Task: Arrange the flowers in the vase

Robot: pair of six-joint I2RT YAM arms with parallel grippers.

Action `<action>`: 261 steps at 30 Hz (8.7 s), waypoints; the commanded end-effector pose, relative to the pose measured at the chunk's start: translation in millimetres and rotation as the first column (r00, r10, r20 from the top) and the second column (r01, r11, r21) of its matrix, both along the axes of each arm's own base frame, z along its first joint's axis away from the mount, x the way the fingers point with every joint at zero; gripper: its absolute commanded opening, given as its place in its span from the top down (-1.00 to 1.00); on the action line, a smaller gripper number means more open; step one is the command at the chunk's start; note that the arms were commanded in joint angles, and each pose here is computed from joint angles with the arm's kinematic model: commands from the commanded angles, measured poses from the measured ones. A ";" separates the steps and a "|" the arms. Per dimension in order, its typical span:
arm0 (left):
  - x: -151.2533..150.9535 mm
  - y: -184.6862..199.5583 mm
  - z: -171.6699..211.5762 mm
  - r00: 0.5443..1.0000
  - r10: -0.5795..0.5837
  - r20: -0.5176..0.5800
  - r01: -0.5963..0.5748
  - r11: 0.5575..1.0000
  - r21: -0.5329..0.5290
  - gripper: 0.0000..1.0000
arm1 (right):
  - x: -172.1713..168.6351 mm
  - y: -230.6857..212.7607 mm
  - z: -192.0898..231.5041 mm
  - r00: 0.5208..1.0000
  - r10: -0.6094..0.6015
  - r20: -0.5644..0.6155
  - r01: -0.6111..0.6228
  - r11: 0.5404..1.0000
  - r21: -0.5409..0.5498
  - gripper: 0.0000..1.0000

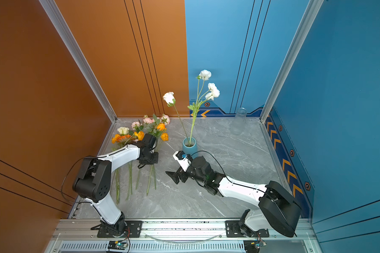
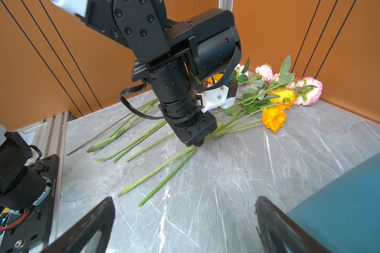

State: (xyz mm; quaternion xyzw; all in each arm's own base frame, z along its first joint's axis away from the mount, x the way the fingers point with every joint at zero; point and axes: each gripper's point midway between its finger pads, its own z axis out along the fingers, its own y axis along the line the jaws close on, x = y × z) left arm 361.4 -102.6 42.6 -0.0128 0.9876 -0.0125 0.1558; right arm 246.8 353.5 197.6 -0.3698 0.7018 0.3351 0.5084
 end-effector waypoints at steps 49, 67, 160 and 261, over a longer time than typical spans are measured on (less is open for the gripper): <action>-106.8 -2.2 -15.2 0.982 -0.053 -0.179 0.063 0.997 0.052 0.66 | 2.2 -1.4 -4.7 0.999 0.010 -0.030 -0.010 1.000 0.010 -1.00; -109.9 0.5 42.4 0.997 -0.047 -0.064 0.043 0.997 -0.066 1.00 | 3.7 -2.7 -4.8 0.999 0.007 -0.032 -0.007 1.000 0.010 -1.00; -35.0 -142.2 419.5 -0.106 0.048 0.993 0.605 0.796 0.026 1.00 | -25.0 -110.0 115.7 0.976 -0.216 0.004 0.216 0.975 0.056 -1.00; 5.6 44.7 -4.3 0.997 0.053 0.061 -0.065 0.976 0.209 0.38 | -51.5 -23.4 50.8 0.995 -0.032 -0.093 0.033 0.999 0.012 -1.00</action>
